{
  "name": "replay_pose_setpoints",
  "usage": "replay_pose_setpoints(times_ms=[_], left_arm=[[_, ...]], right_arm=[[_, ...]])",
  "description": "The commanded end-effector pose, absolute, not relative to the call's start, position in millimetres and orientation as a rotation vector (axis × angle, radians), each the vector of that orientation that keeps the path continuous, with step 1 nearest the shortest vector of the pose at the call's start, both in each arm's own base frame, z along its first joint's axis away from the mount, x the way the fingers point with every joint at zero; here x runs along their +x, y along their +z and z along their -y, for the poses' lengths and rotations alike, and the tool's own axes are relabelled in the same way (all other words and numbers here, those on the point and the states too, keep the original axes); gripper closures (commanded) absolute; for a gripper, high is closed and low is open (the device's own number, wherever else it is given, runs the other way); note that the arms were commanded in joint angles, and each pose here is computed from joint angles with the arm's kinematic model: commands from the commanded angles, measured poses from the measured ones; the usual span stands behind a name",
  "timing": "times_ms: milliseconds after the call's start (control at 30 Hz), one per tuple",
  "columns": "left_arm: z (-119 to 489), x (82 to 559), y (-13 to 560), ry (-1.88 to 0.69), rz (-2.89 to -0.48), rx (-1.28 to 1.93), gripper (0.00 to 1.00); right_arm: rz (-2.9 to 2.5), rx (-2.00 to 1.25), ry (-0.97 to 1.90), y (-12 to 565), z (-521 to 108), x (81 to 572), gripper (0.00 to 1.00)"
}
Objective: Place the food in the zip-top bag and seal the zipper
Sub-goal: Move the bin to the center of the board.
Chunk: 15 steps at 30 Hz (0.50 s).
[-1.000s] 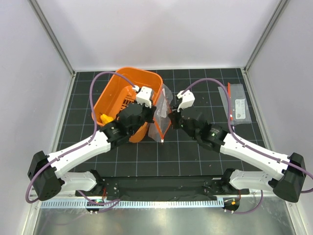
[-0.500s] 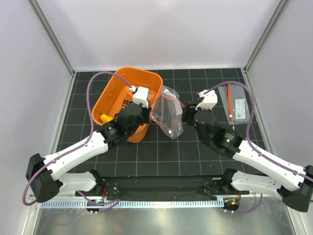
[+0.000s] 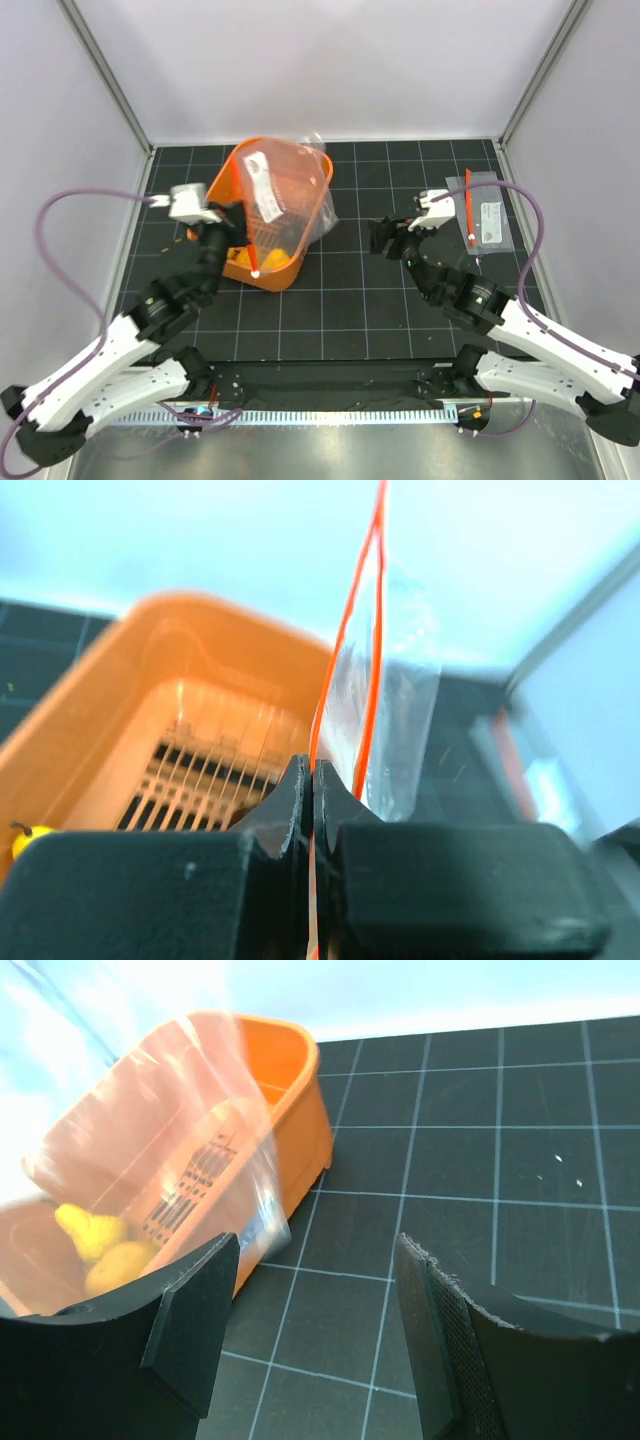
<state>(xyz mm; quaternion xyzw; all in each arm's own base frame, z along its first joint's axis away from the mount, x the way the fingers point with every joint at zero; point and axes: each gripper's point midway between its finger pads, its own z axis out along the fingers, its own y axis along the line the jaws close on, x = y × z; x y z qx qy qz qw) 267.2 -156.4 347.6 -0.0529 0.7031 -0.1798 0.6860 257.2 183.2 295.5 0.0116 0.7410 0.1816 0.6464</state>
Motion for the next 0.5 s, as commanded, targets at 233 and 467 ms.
replay_pose_setpoints(times_ms=[233, 467], left_arm=[[55.5, 232.4, 477.3, -0.334, -1.277, -0.451, 0.99], [9.6, 224.2, 465.1, 0.009, -1.294, -0.459, 1.0]], right_arm=[[-1.754, -0.293, 0.648, 348.2, -299.5, 281.7, 0.3], [-1.976, -0.553, 0.784, 316.0, -408.4, 304.6, 0.27]])
